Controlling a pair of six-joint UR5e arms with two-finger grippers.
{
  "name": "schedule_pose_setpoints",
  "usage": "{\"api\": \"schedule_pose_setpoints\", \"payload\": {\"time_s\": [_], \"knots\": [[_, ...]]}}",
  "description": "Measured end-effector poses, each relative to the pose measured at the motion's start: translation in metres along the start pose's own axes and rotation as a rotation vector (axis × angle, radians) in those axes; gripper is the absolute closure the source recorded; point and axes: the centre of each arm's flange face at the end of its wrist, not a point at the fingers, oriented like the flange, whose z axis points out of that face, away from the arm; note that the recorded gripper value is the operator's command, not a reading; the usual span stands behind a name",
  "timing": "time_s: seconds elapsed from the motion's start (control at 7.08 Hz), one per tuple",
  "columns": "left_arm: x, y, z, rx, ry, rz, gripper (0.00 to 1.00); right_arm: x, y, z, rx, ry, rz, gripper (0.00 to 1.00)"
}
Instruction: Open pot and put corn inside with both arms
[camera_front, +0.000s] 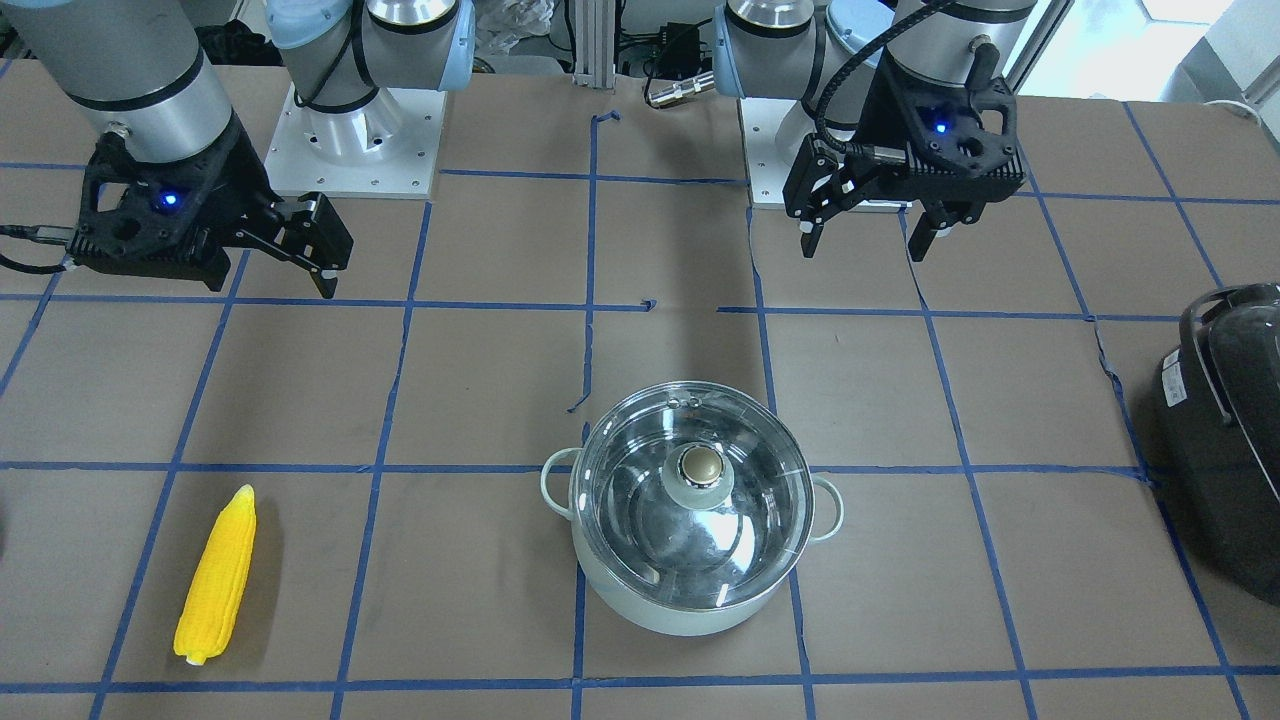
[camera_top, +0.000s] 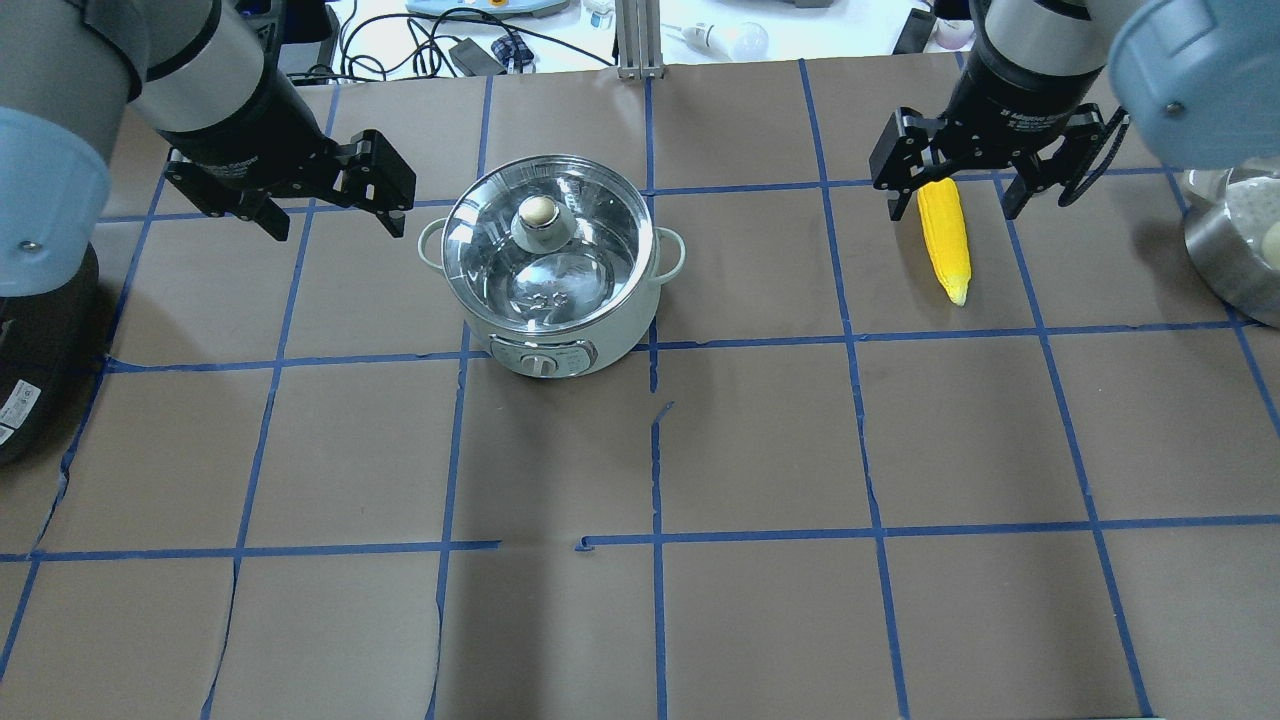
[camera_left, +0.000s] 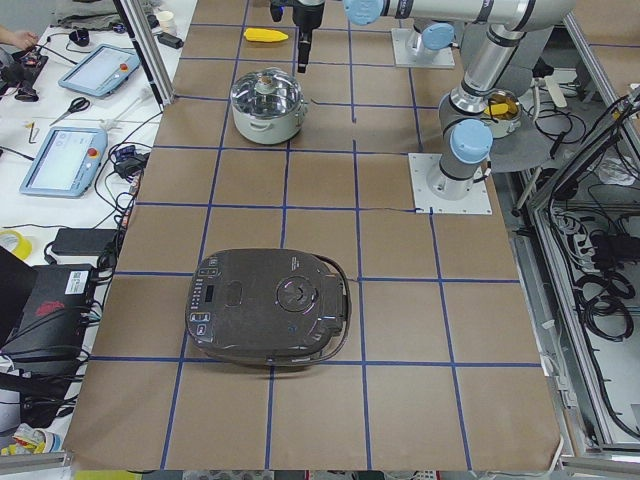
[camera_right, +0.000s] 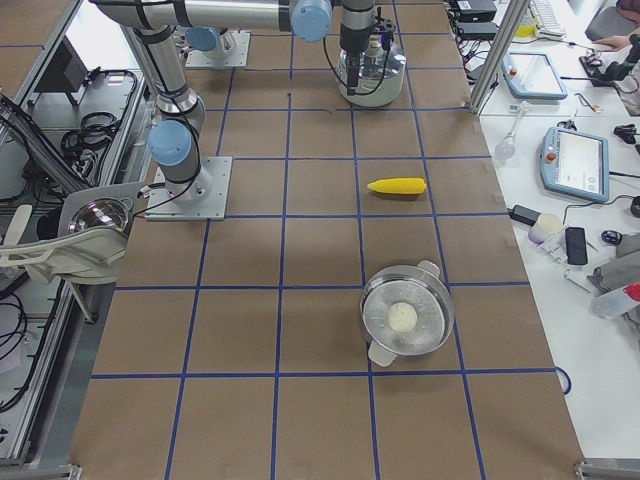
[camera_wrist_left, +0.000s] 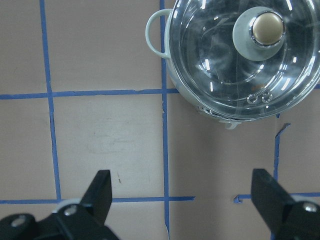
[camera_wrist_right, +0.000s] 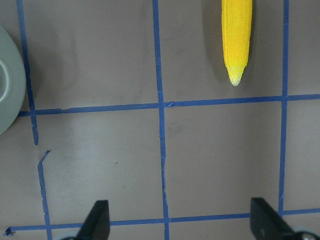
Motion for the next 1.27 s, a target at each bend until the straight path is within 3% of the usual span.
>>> {"api": "schedule_pose_setpoints", "payload": {"time_s": [0.42,0.71,1.27], "knots": [[0.0,-0.001,-0.002,0.005,0.001,0.001,0.0,0.056,-0.026,0.029,-0.031,0.001,0.11,0.0],[0.0,-0.001,-0.003,0.007,0.002,0.0,0.0,0.074,-0.059,0.063,0.006,0.0,0.134,0.0],[-0.001,0.001,-0.007,0.013,0.0,0.0,0.0,0.087,-0.126,0.159,0.065,0.013,-0.013,0.0]]}}
